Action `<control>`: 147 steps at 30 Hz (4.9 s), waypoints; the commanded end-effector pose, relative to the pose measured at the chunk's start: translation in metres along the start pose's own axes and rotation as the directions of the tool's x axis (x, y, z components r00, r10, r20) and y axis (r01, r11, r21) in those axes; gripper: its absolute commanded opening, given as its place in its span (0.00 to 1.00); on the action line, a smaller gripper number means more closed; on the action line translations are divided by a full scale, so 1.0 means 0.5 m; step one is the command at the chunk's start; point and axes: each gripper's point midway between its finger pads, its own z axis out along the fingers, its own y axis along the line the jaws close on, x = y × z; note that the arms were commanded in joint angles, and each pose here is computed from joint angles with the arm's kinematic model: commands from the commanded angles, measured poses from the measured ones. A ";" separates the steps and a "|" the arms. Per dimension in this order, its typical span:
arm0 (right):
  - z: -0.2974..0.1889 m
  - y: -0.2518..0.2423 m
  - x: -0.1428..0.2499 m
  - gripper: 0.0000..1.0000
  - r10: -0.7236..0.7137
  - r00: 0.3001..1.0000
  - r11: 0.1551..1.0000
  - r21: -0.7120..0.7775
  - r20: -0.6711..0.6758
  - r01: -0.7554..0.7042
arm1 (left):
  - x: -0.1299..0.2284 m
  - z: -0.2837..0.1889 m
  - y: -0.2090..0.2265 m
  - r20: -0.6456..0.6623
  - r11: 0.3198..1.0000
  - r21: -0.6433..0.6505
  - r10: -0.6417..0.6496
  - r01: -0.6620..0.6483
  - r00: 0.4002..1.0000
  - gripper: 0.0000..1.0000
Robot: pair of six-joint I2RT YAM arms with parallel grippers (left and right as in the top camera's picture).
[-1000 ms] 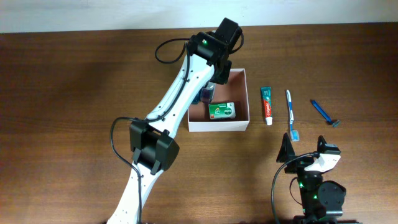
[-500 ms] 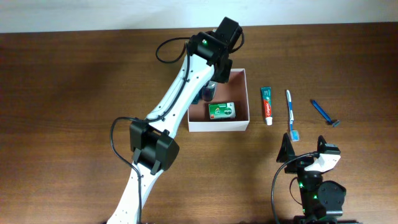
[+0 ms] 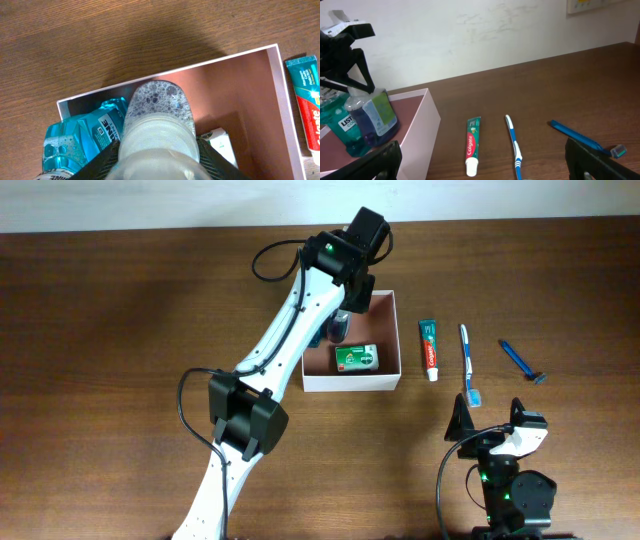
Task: Pack container
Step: 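Lower the pump bottle into the box beside the Listerine, open left gripper, then raise the left arm away from the box and hold it up, then move the right gripper over the Colgate toothpaste tube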
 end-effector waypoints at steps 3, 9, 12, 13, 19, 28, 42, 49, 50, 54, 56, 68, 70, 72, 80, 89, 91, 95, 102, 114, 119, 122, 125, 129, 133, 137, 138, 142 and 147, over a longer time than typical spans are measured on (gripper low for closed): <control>0.000 -0.001 0.003 0.99 -0.010 1.000 1.000 -0.002 -0.002 0.010 | -0.021 -0.034 0.002 0.046 1.000 0.016 -0.018 0.017 0.999 0.50; 0.000 -0.001 0.003 0.99 -0.009 1.000 1.000 -0.002 -0.002 0.009 | -0.022 -0.034 0.001 0.049 1.000 0.016 -0.016 0.015 0.999 0.66; 0.000 -0.001 0.003 0.99 -0.010 1.000 1.000 -0.002 -0.002 0.010 | -0.032 -0.040 0.001 0.070 1.000 0.019 -0.006 0.005 0.998 0.66; 0.000 -0.001 0.003 0.99 -0.010 1.000 1.000 -0.002 -0.002 0.010 | -0.039 -0.044 0.000 0.083 1.000 0.022 -0.004 0.002 0.997 0.66; 0.000 -0.001 0.003 0.99 -0.010 1.000 1.000 -0.002 -0.002 0.010 | -0.096 -0.114 -0.001 0.209 0.999 0.054 -0.003 -0.009 0.978 0.67; 0.000 -0.001 0.003 0.99 -0.010 1.000 1.000 -0.002 -0.002 0.010 | -0.161 -0.304 0.014 0.438 0.994 0.110 -0.039 -0.010 0.898 0.92; 0.000 -0.001 0.003 0.99 -0.010 1.000 1.000 -0.002 -0.002 0.010 | -0.083 -0.440 0.307 0.407 0.973 -0.053 -0.183 0.223 0.895 0.99; 0.000 -0.001 0.003 0.99 -0.010 1.000 1.000 -0.002 -0.002 0.010 | -0.039 -0.407 0.466 0.323 0.922 -0.083 -0.334 0.377 0.886 0.99; 0.000 -0.001 0.003 0.99 -0.010 1.000 1.000 -0.002 -0.002 0.010 | -0.035 -0.403 0.482 0.316 0.916 -0.089 -0.348 0.392 0.883 0.99; 0.000 -0.001 0.003 0.98 -0.010 1.000 1.000 -0.002 -0.002 0.010 | -0.020 -0.386 0.527 0.286 0.897 -0.104 -0.388 0.431 0.876 0.99; 0.000 -0.001 0.003 0.99 -0.009 1.000 1.000 -0.002 -0.002 0.009 | -0.014 -0.377 0.538 0.270 0.891 -0.114 -0.398 0.440 0.877 0.99; 0.000 -0.001 0.003 0.99 -0.010 1.000 1.000 -0.002 -0.002 0.010 | 0.005 -0.344 0.595 0.248 0.846 -0.273 -0.398 0.458 0.883 0.99; 0.000 -0.001 0.003 0.99 -0.009 1.000 1.000 -0.002 -0.002 0.009 | 0.008 -0.343 0.605 0.250 0.835 -0.302 -0.396 0.460 0.884 0.99; 0.000 -0.001 0.003 0.99 -0.010 1.000 1.000 -0.002 -0.002 0.010 | 0.011 -0.340 0.605 0.240 0.835 -0.305 -0.397 0.457 0.886 0.99; 0.000 -0.001 0.003 0.99 -0.010 1.000 1.000 -0.002 -0.002 0.010 | 0.009 -0.334 0.587 0.224 0.853 -0.261 -0.401 0.451 0.888 0.99; 0.000 -0.001 0.003 0.99 -0.010 1.000 1.000 -0.002 -0.002 0.010 | 0.009 -0.334 0.587 0.224 0.854 -0.261 -0.401 0.451 0.888 0.99; 0.000 -0.001 0.003 0.99 -0.010 1.000 1.000 -0.002 -0.002 0.010 | 0.009 -0.334 0.587 0.224 0.853 -0.261 -0.401 0.451 0.888 0.99; 0.000 0.000 0.003 0.99 -0.010 1.000 1.000 -0.003 -0.002 0.010 | 0.009 -0.334 0.587 0.224 0.853 -0.261 -0.401 0.451 0.888 0.99; 0.000 -0.001 0.003 0.99 -0.010 1.000 1.000 -0.003 -0.002 0.010 | 0.009 -0.334 0.587 0.224 0.854 -0.261 -0.401 0.451 0.888 0.99; -0.002 0.036 0.006 0.99 0.156 0.987 0.982 -0.104 -0.030 -0.159 | 0.009 -0.334 0.587 0.224 0.853 -0.261 -0.401 0.451 0.888 0.99; -0.012 0.090 0.005 0.99 0.301 0.948 0.917 -0.242 -0.101 -0.317 | 0.009 -0.334 0.587 0.224 0.853 -0.261 -0.401 0.451 0.888 0.99; -0.033 0.138 -0.065 0.99 0.298 0.955 0.872 -0.403 -0.010 -0.276 | 0.009 -0.334 0.587 0.224 0.853 -0.261 -0.401 0.451 0.888 0.99; -0.077 0.175 -0.179 0.98 0.269 0.946 0.844 -0.517 0.181 -0.141 | 0.009 -0.334 0.587 0.225 0.853 -0.261 -0.401 0.451 0.888 0.99; -0.120 0.193 -0.269 0.98 0.144 0.931 0.867 -0.496 0.334 0.044 | 0.009 -0.334 0.587 0.224 0.853 -0.261 -0.401 0.451 0.888 0.99; -0.124 0.166 -0.332 0.98 0.058 0.940 0.933 -0.354 0.336 0.069 | 0.009 -0.334 0.587 0.224 0.854 -0.261 -0.401 0.451 0.888 0.99; -0.095 0.121 -0.389 0.98 0.024 0.973 0.985 -0.174 0.228 0.017 | 0.009 -0.334 0.587 0.224 0.853 -0.261 -0.401 0.451 0.888 0.99; -0.078 0.112 -0.394 0.98 0.014 0.985 0.991 -0.131 0.172 0.009 | 0.009 -0.334 0.587 0.224 0.853 -0.261 -0.401 0.451 0.888 0.99; 0.016 0.093 -0.372 0.98 -0.042 0.974 0.999 -0.021 -0.224 0.039 | 0.009 -0.334 0.587 0.224 0.853 -0.261 -0.401 0.451 0.888 0.99; 0.100 0.078 -0.294 0.98 0.001 0.756 0.998 0.052 -0.654 0.044 | 0.009 -0.334 0.587 0.224 0.853 -0.261 -0.401 0.451 0.888 0.99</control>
